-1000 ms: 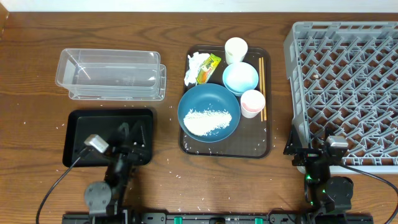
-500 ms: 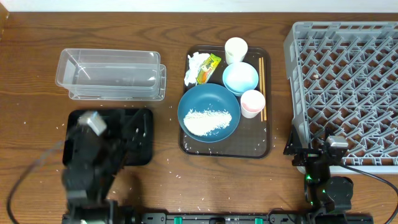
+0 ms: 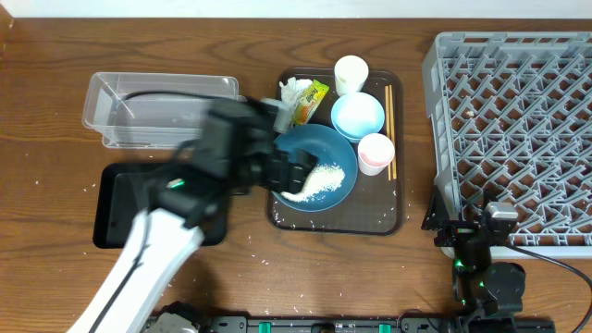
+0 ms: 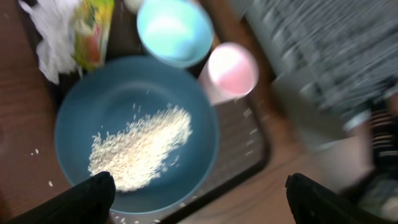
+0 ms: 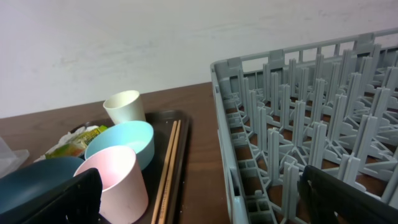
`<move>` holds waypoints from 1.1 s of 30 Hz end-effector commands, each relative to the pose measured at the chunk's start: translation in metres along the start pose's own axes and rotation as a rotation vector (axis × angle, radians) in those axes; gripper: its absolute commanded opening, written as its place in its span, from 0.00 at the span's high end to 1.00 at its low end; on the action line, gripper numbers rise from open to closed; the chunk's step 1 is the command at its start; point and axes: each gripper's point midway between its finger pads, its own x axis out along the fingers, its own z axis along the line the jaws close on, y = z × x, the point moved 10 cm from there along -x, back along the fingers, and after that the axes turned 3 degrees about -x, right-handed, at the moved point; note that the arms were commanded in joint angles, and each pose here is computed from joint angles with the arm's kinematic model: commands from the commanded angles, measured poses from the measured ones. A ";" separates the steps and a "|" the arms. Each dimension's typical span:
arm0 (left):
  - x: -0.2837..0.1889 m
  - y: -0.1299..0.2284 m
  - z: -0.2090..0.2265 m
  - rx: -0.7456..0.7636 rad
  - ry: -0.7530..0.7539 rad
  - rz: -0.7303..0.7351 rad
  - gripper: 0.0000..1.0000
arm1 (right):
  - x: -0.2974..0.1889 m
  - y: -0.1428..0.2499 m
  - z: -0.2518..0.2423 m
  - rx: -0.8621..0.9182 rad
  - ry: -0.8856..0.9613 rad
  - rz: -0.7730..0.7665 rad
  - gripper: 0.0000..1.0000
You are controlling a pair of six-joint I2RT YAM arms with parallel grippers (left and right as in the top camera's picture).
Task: Sort waste into correct bins and load items into the dishwasher rack
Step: 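Reach the left gripper to the teal plate rim and grasp it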
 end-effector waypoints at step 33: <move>0.173 0.055 -0.030 0.330 -0.308 0.243 0.13 | 0.000 0.000 -0.002 -0.013 0.016 -0.005 0.01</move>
